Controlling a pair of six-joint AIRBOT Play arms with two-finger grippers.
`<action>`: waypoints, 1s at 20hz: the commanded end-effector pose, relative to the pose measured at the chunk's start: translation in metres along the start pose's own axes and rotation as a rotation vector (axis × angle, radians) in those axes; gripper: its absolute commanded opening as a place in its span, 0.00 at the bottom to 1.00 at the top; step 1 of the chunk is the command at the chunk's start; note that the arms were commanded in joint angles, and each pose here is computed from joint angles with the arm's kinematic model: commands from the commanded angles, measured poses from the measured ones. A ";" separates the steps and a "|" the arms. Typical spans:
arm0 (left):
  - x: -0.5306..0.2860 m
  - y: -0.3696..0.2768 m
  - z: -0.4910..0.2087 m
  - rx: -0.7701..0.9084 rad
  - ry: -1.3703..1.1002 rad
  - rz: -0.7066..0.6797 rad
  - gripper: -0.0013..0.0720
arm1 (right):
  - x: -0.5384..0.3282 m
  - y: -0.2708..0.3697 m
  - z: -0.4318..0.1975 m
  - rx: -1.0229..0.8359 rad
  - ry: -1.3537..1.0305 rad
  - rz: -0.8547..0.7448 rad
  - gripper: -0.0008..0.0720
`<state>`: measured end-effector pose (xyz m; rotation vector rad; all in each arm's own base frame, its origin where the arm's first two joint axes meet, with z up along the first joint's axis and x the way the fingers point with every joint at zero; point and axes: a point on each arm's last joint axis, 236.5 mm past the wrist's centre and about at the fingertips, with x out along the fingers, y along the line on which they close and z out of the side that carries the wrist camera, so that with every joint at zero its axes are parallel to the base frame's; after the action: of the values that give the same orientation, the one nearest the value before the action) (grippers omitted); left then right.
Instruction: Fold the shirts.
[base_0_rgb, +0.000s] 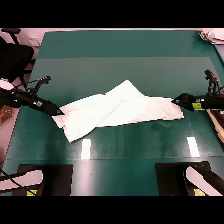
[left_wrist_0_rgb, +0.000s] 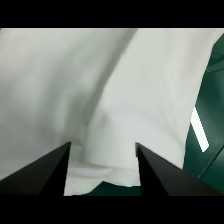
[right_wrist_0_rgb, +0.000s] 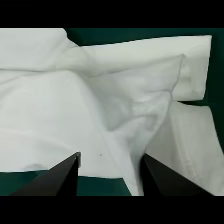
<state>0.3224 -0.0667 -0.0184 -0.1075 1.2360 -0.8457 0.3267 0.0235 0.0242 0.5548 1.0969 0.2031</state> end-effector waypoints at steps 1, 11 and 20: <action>0.006 0.006 -0.002 -0.025 0.002 0.005 0.70 | 0.000 0.000 0.002 0.000 -0.008 -0.002 0.61; 0.017 -0.024 -0.009 -0.001 -0.010 -0.152 0.66 | 0.000 -0.001 0.004 0.000 -0.016 -0.004 0.60; 0.017 -0.025 -0.014 0.032 0.011 -0.156 0.05 | 0.000 -0.002 0.008 0.000 -0.033 -0.010 0.60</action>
<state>0.2998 -0.0898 -0.0243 -0.1807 1.2358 -0.9941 0.3313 0.0204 0.0252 0.5522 1.0763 0.1903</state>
